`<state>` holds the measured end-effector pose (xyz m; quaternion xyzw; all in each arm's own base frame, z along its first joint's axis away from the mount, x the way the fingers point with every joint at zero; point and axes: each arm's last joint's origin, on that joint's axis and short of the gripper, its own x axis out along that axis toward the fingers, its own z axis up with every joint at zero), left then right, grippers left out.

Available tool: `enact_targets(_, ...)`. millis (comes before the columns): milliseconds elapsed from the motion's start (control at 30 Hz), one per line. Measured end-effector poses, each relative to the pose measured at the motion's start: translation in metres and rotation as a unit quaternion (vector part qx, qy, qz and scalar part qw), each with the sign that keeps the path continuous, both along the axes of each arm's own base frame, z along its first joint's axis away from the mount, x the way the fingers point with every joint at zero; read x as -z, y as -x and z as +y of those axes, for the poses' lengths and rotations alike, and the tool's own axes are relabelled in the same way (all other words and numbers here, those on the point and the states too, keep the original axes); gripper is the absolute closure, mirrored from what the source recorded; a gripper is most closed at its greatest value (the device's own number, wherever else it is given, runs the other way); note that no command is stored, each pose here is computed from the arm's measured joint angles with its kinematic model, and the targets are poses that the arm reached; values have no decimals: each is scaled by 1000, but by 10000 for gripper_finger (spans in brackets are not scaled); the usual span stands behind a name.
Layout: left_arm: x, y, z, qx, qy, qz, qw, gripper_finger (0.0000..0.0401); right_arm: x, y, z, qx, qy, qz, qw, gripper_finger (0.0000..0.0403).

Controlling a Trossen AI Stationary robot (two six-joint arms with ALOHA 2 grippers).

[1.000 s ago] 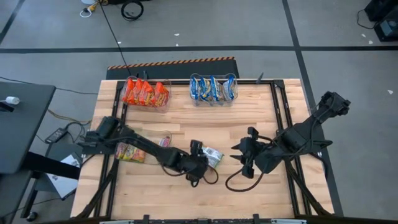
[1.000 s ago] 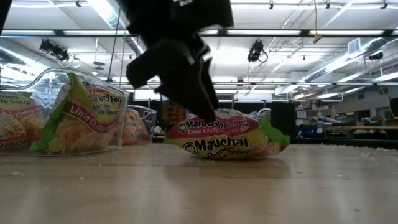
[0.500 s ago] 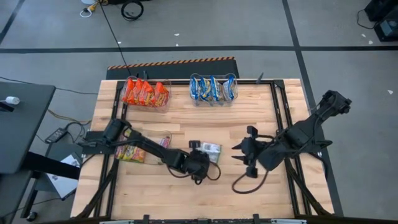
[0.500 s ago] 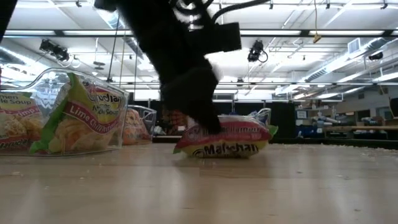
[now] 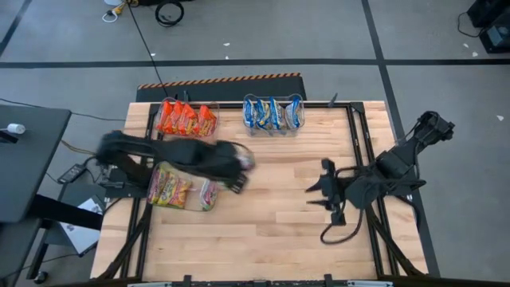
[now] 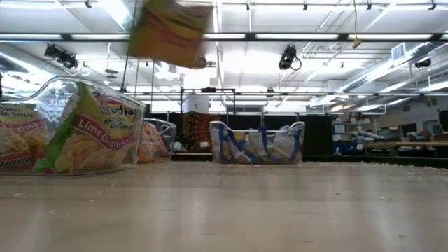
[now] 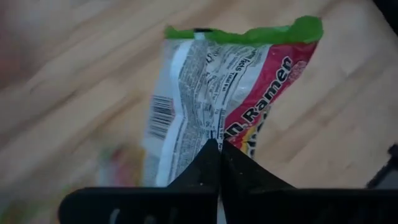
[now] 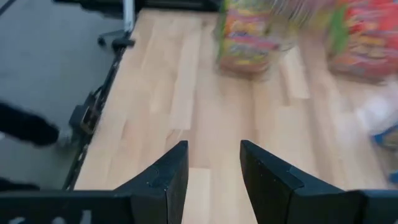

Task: Sort Maruchan noodles
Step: Put the yellow noodle into the bottom transparent bin

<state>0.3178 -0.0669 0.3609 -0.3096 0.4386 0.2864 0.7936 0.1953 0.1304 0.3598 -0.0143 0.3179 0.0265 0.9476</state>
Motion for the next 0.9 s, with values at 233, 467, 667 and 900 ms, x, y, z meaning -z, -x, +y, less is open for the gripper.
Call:
enact_targets(233,-53,113,-4,-170,49,-34,984,399,42,-9,16,-6,-16,15,1000,252)
enact_targets(467,-14,154,-10,-236,56,-35,969,400,67,-14,22,9,-88,3,996,252)
enact_targets(667,40,163,-11,-283,76,-21,956,400,75,-14,22,33,-130,5,991,252)
enact_targets(900,94,148,-8,-326,107,-73,937,396,74,-14,23,30,-146,10,989,252)
